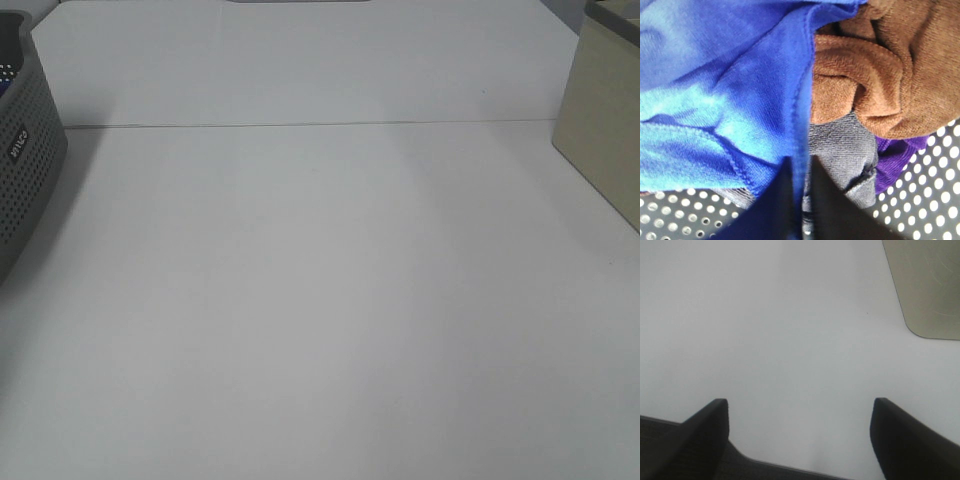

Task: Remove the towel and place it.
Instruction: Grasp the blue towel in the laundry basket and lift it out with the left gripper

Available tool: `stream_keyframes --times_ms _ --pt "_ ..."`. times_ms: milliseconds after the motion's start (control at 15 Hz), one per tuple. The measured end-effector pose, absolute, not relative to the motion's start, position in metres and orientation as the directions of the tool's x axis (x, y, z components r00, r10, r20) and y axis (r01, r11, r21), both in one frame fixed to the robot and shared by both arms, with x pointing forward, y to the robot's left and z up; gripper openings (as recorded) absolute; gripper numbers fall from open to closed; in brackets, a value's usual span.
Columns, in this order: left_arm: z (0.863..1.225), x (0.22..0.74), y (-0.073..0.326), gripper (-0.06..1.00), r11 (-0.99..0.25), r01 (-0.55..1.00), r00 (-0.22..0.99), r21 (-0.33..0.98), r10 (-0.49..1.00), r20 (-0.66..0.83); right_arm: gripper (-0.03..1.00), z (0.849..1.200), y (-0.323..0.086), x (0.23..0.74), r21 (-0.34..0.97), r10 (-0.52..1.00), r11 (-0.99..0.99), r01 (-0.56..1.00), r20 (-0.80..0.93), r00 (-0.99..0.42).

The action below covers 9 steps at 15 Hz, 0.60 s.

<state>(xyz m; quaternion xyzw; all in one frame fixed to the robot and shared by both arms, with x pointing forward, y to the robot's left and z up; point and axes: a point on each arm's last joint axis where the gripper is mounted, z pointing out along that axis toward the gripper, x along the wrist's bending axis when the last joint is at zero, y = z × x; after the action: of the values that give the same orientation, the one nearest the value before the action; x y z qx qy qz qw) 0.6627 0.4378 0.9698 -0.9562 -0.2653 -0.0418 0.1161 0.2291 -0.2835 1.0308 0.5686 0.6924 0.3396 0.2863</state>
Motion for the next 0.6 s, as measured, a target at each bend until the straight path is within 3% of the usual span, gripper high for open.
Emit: stream_keyframes --times_ms 400,600 --pt "0.975 0.663 0.438 0.00 -0.808 0.558 0.829 -0.188 0.534 0.165 0.76 1.031 -0.283 0.229 0.796 0.982 0.123 0.593 -0.010 -0.189" --pt "1.019 0.668 0.439 0.00 -0.715 0.692 0.703 -0.094 0.640 0.309 0.76 1.031 -0.283 0.229 0.796 0.982 0.123 0.593 -0.010 -0.189"
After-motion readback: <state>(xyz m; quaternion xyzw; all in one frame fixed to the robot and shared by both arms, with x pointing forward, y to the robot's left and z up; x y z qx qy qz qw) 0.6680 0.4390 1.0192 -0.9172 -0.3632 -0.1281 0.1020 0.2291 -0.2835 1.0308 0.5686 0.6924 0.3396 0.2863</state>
